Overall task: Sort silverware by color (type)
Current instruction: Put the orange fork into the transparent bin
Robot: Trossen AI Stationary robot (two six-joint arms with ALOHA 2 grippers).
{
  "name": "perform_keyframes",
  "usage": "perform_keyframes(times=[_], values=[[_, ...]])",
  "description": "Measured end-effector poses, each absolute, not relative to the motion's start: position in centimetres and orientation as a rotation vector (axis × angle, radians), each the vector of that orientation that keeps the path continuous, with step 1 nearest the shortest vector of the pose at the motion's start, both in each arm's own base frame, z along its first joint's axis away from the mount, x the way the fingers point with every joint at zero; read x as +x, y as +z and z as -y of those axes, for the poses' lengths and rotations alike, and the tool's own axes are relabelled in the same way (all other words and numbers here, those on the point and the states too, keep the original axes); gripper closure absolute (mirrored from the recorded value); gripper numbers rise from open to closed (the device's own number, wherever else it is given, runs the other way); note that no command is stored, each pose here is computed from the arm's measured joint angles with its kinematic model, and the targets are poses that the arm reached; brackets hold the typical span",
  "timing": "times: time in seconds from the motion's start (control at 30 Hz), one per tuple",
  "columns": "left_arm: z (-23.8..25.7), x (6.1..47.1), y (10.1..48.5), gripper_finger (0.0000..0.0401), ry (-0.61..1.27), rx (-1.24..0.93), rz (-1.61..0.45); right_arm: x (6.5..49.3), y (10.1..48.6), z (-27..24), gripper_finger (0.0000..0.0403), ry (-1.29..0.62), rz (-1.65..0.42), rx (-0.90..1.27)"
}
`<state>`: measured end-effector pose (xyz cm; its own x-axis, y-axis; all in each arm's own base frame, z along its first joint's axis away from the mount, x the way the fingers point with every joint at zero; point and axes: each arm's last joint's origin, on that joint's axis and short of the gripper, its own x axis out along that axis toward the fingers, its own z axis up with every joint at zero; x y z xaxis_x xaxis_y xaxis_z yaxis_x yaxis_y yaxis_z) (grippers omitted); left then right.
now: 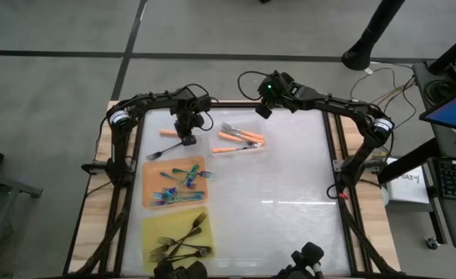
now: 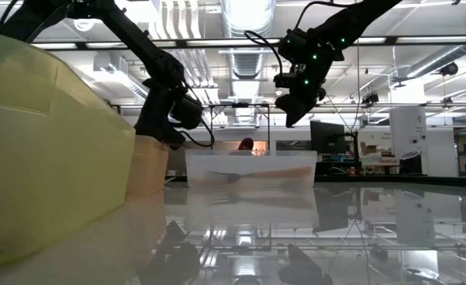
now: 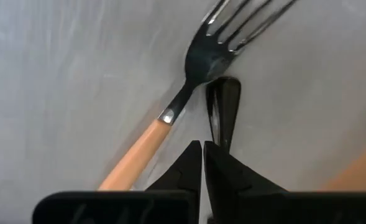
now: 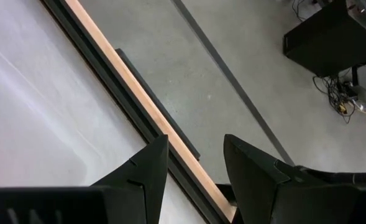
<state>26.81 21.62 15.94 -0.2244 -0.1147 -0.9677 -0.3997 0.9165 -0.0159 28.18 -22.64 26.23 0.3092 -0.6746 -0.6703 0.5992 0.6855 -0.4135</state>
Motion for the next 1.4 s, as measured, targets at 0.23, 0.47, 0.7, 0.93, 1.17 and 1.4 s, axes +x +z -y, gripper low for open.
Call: perform_keyframes(times=[0.23,0.47,0.7,0.93,1.17,1.4], values=[[-21.8,27.0,15.5,0.0401,0.383,-0.434,-1.756,28.2,26.2,22.6,0.0255,-0.843,-0.933,-0.093],[-21.8,27.0,15.1,0.0401,0.488,-0.499,-1.727,28.2,26.2,22.6,0.0255,-0.836,-0.939,-0.106],[-22.1,27.3,14.8,0.0401,0.605,-0.540,-1.663,28.2,26.2,22.6,0.0255,-0.823,-0.950,-0.130],[-22.9,27.6,14.7,0.0401,0.672,-0.550,-1.576,28.2,26.3,22.7,0.0255,-0.817,-0.952,-0.145],[-23.7,27.6,14.6,0.0401,0.726,-0.567,-1.513,28.2,26.3,22.7,0.0255,-0.812,-0.957,-0.156],[-24.7,27.9,14.7,0.0401,0.810,-0.518,-1.429,28.2,26.3,22.7,0.0255,-0.814,-0.953,-0.154]])
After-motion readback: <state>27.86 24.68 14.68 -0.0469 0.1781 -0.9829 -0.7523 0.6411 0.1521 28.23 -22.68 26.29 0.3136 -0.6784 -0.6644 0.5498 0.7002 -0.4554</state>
